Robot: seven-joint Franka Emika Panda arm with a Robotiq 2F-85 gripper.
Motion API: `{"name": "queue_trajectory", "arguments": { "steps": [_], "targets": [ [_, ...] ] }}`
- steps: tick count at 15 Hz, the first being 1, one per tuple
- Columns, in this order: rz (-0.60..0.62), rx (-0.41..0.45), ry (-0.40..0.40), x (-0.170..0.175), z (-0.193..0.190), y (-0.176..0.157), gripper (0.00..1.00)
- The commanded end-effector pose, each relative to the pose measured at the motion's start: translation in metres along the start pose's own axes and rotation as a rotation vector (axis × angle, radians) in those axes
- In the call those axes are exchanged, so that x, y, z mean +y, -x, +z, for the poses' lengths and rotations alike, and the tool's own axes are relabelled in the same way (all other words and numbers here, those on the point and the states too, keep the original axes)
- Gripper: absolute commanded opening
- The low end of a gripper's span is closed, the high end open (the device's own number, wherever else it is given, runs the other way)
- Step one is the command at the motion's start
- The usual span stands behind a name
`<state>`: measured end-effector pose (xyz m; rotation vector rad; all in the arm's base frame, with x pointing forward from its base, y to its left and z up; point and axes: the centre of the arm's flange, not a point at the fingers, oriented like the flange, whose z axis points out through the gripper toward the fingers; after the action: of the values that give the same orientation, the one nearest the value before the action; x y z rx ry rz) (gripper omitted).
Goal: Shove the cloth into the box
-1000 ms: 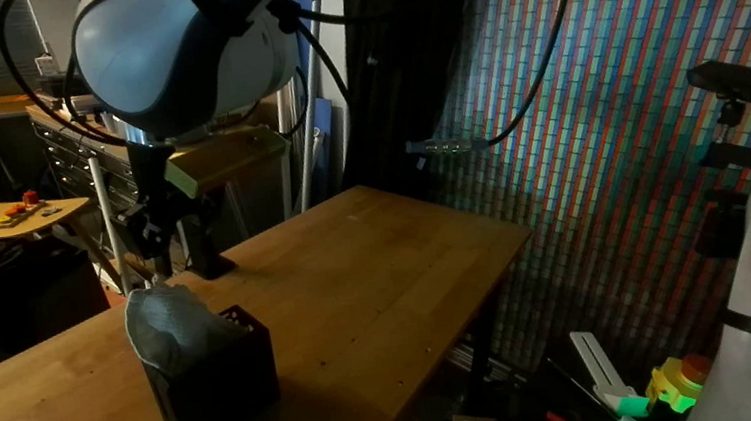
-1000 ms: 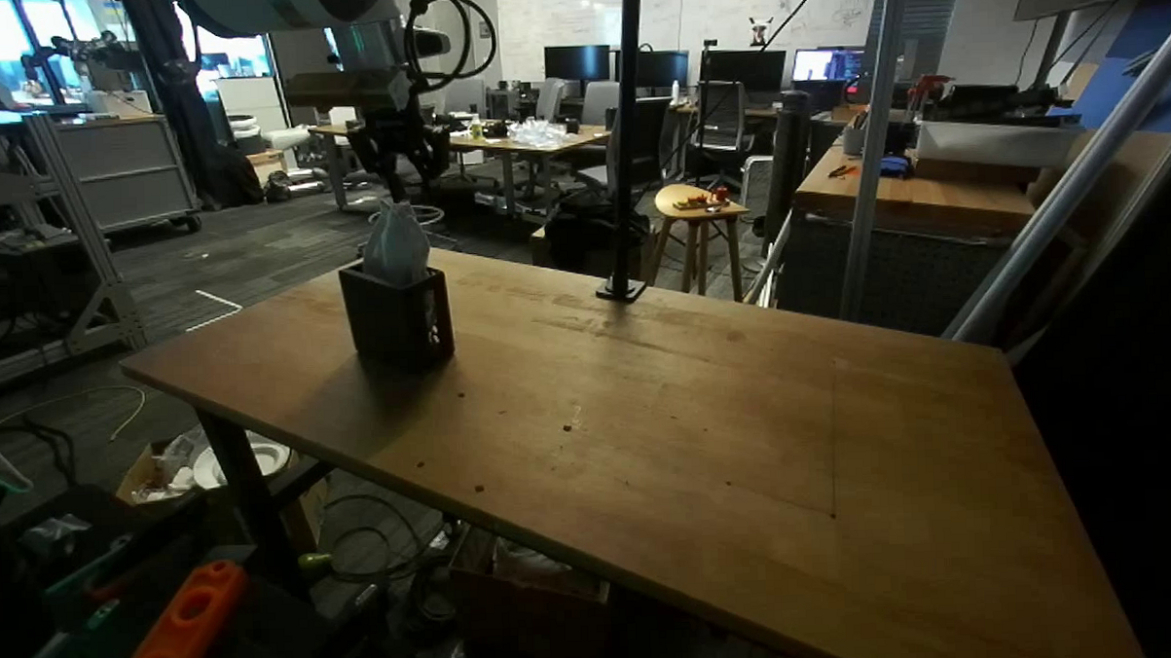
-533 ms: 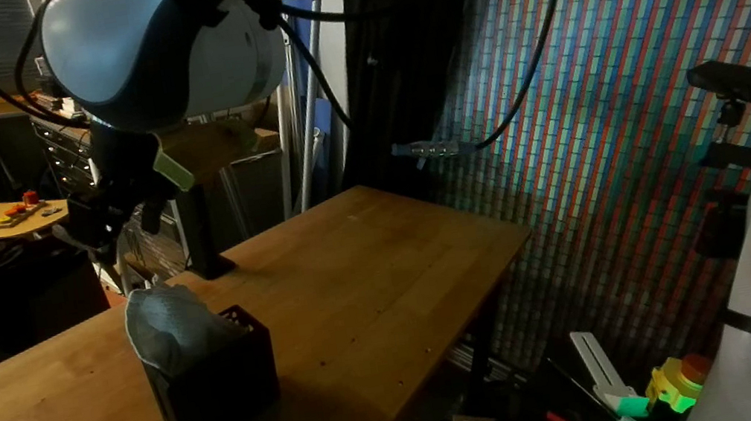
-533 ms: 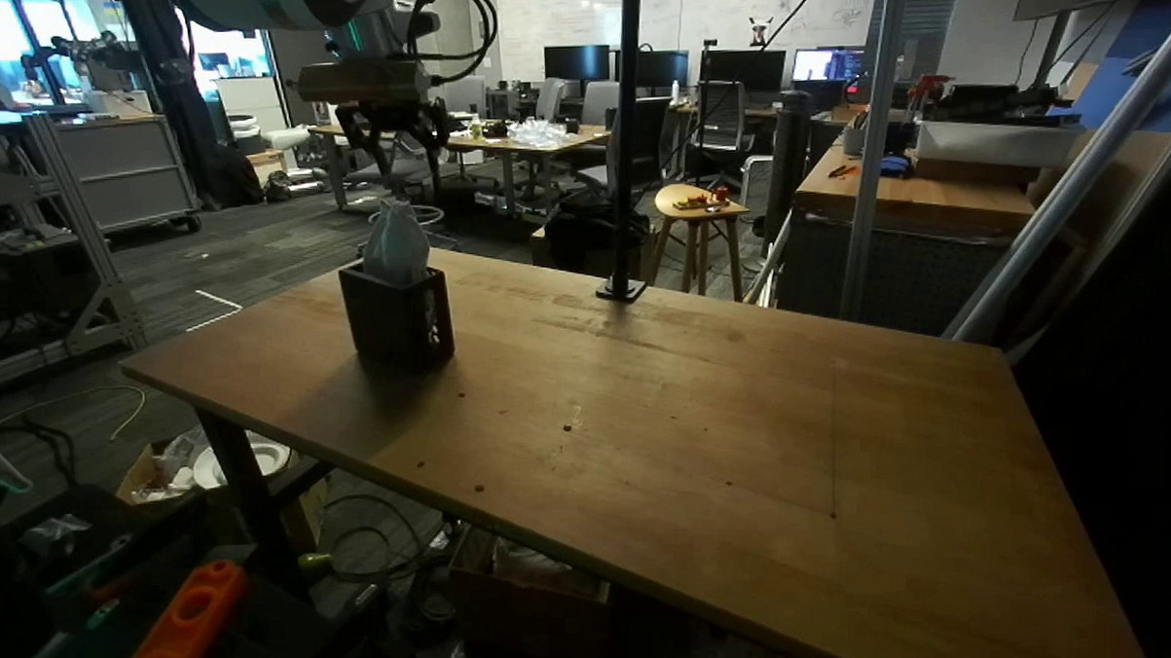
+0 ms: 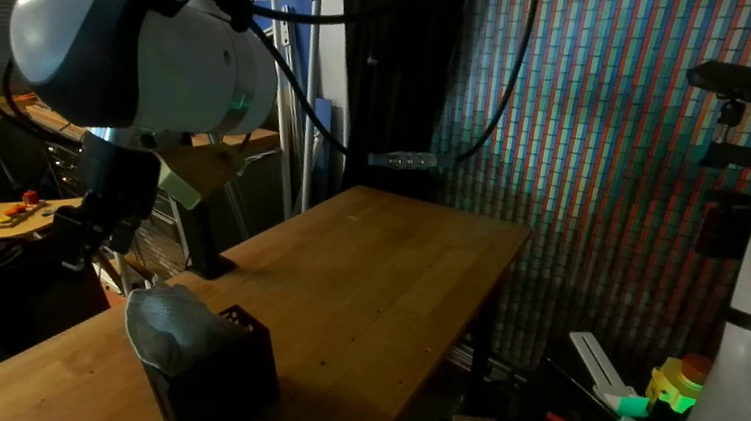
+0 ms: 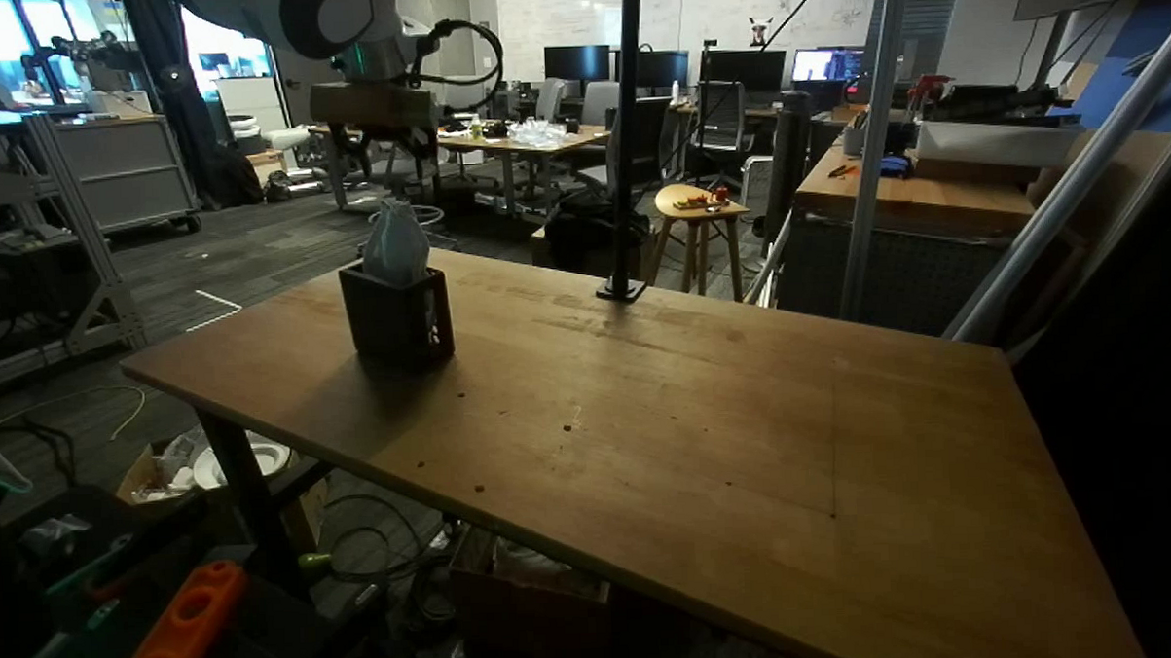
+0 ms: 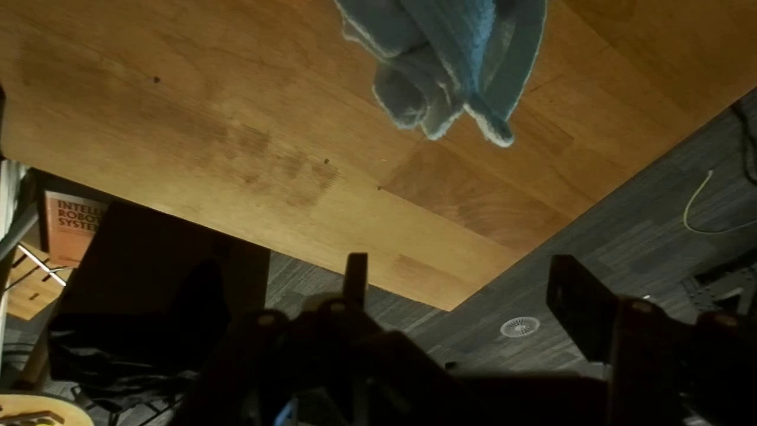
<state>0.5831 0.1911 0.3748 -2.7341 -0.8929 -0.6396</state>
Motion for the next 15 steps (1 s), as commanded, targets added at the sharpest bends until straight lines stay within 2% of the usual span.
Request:
{"name": "queue_trajectory", "arguments": {
  "steps": [1,8,15],
  "targets": [
    [-0.022,0.038,-0.046,0.009,0.002,0.009,0.79],
    [-0.048,0.021,-0.079,0.029,0.009,0.034,0.79],
    [-0.052,0.01,-0.119,0.03,0.022,0.056,0.79]
  ]
}}
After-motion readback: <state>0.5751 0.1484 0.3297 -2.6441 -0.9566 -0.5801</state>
